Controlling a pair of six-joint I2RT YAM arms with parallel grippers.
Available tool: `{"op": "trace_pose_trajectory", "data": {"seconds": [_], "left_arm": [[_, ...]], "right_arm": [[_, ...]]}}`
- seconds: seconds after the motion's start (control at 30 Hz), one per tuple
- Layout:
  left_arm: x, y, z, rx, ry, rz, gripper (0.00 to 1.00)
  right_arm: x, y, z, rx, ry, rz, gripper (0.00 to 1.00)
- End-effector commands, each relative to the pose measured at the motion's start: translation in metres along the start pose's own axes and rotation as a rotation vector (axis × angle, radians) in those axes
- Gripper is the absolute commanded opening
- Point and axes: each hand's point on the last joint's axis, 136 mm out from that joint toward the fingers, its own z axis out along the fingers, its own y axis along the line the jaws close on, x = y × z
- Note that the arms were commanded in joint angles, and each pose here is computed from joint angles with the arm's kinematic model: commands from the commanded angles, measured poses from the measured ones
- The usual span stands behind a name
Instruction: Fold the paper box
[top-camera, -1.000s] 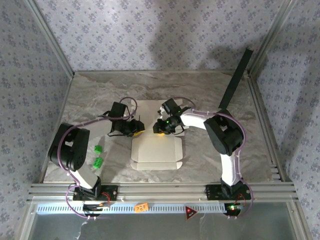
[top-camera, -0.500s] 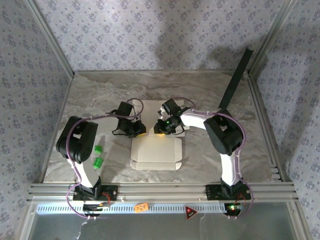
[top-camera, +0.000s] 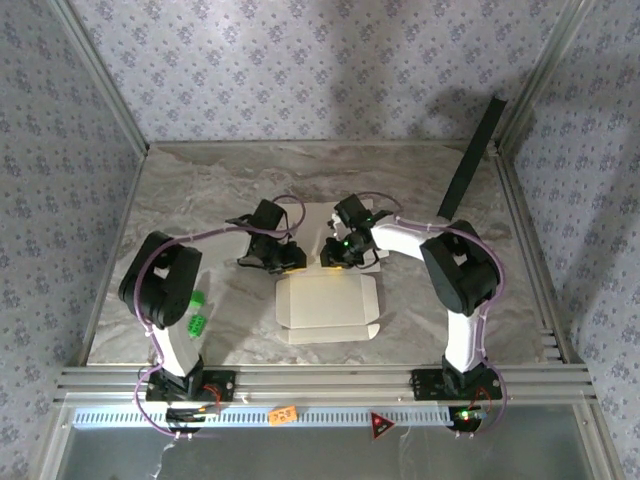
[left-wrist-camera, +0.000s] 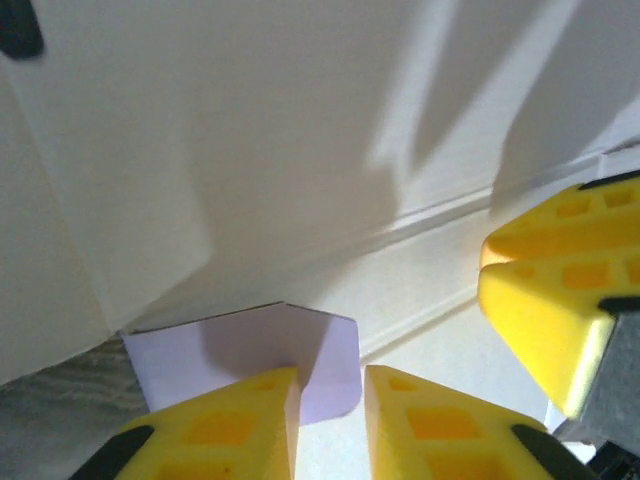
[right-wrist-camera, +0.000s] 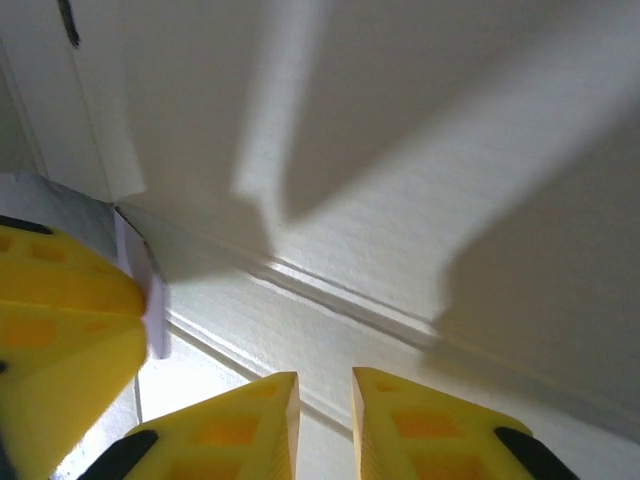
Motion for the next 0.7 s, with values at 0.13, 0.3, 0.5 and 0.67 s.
{"op": "trace_pose_trajectory", "data": {"seconds": [0.13, 0.3, 0.5, 0.67], "left_arm": [[-0.053, -0.017, -0.070, -0.015, -0.187, 0.069, 0.38], [-0.087, -0.009, -0.087, -0.004, -0.240, 0.043, 0.44], [-0.131, 0.003, -0.093, -0.015, -0.296, 0.015, 0.54], [-0.163, 0.016, -0.082, 0.004, -0.292, -0.041, 0.55]], "right_arm": [[-0.036, 0.020, -0.042, -0.056, -0.083, -0.041, 0.30], [-0.074, 0.022, -0.044, -0.101, -0.112, -0.041, 0.41], [-0.126, 0.027, -0.033, -0.181, -0.148, -0.020, 0.53], [-0.158, 0.023, -0.017, -0.206, -0.158, 0.020, 0.54]]}}
